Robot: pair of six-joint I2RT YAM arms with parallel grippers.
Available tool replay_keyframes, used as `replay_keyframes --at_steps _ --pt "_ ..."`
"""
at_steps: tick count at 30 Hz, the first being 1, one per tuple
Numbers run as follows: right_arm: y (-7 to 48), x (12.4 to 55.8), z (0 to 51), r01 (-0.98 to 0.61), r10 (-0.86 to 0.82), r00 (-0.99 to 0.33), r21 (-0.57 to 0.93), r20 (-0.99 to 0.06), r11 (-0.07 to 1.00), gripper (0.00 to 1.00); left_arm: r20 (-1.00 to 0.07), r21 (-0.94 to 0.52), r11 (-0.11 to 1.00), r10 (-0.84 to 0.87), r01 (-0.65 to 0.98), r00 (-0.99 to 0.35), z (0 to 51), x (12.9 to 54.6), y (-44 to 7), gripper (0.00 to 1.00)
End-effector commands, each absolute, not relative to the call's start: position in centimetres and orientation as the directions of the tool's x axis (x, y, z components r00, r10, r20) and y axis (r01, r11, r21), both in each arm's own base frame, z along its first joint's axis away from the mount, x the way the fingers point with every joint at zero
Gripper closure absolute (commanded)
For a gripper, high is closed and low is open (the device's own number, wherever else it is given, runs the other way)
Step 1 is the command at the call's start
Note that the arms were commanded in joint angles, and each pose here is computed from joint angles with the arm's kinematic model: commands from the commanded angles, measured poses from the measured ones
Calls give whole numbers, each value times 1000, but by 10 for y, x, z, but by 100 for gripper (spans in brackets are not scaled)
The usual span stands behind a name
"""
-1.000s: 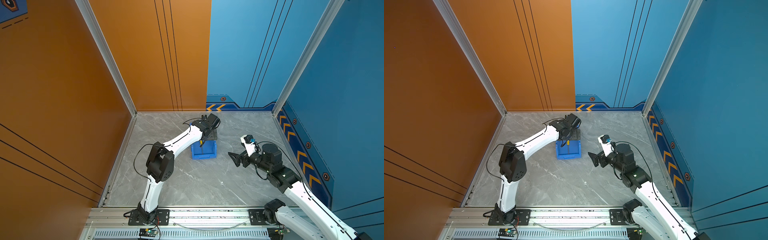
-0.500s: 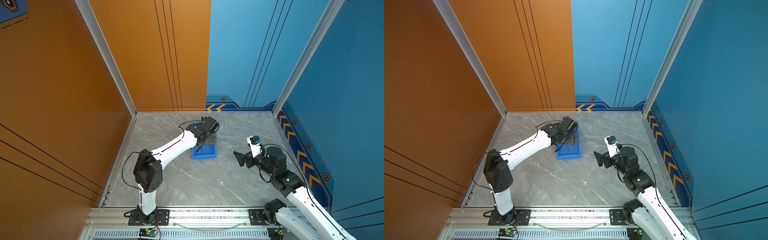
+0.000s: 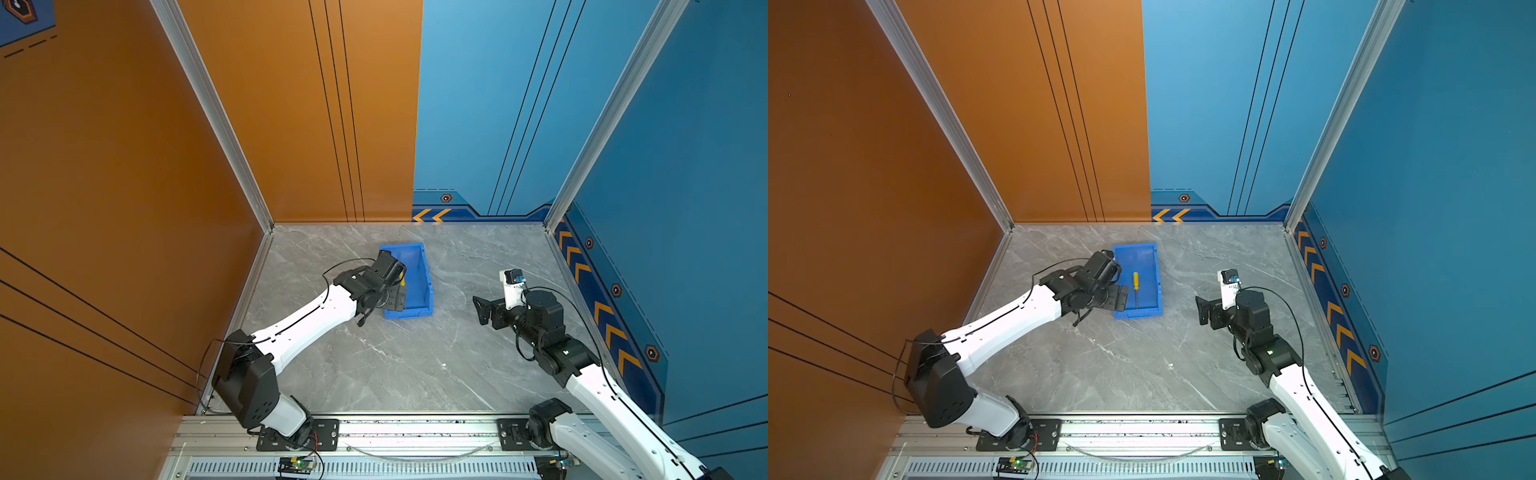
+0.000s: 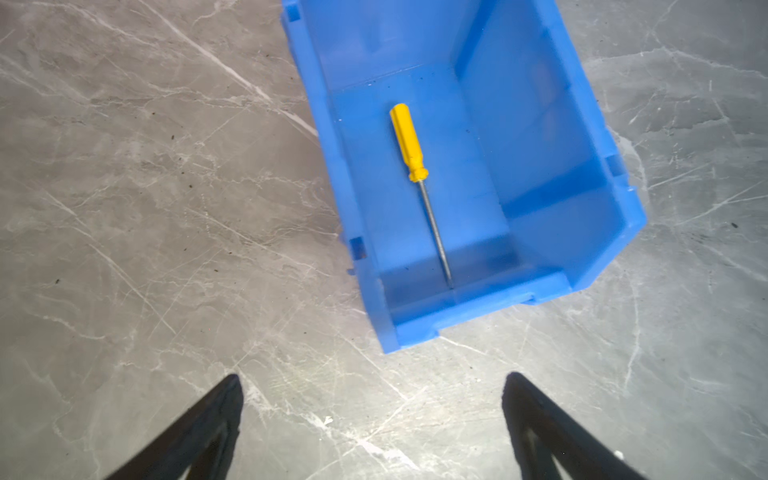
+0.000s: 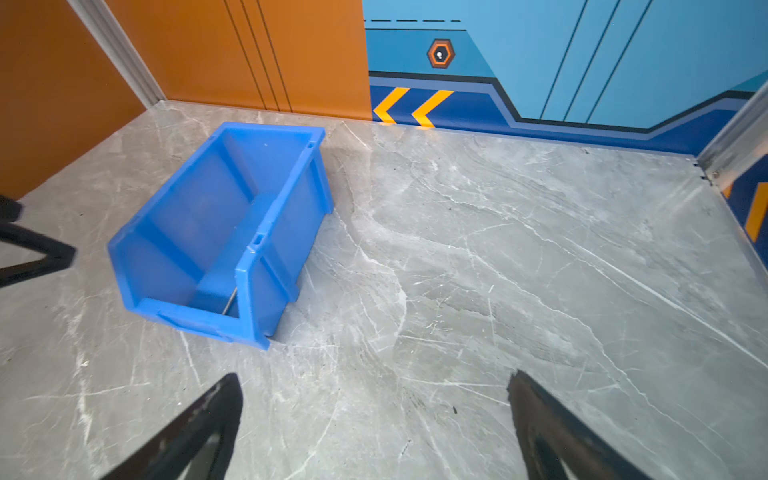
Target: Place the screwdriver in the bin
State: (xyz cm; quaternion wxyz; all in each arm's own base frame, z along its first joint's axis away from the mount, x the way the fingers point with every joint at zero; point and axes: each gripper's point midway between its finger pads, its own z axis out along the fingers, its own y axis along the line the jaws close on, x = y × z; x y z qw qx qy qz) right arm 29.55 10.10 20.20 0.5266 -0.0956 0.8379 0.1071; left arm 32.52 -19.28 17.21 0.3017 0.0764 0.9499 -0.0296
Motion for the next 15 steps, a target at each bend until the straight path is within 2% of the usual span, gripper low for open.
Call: replay_keyframes --at_steps 1,6,9,15 --pt "76 305 194 -129 -1 -416 58 -909 990 0 -620 -38 985 107 167 -777 181 323 -168 2" --pt "45 305 179 -5 13 -433 18 -901 1000 0 -688 -25 993 64 111 -723 171 321 -117 2" --pt "37 301 171 -2 30 -430 35 -902 999 0 -713 -30 999 -14 10 -701 169 321 -87 2" --pt "20 300 161 29 98 -343 94 -934 995 0 -776 20 975 -124 -221 -619 159 319 -31 2"
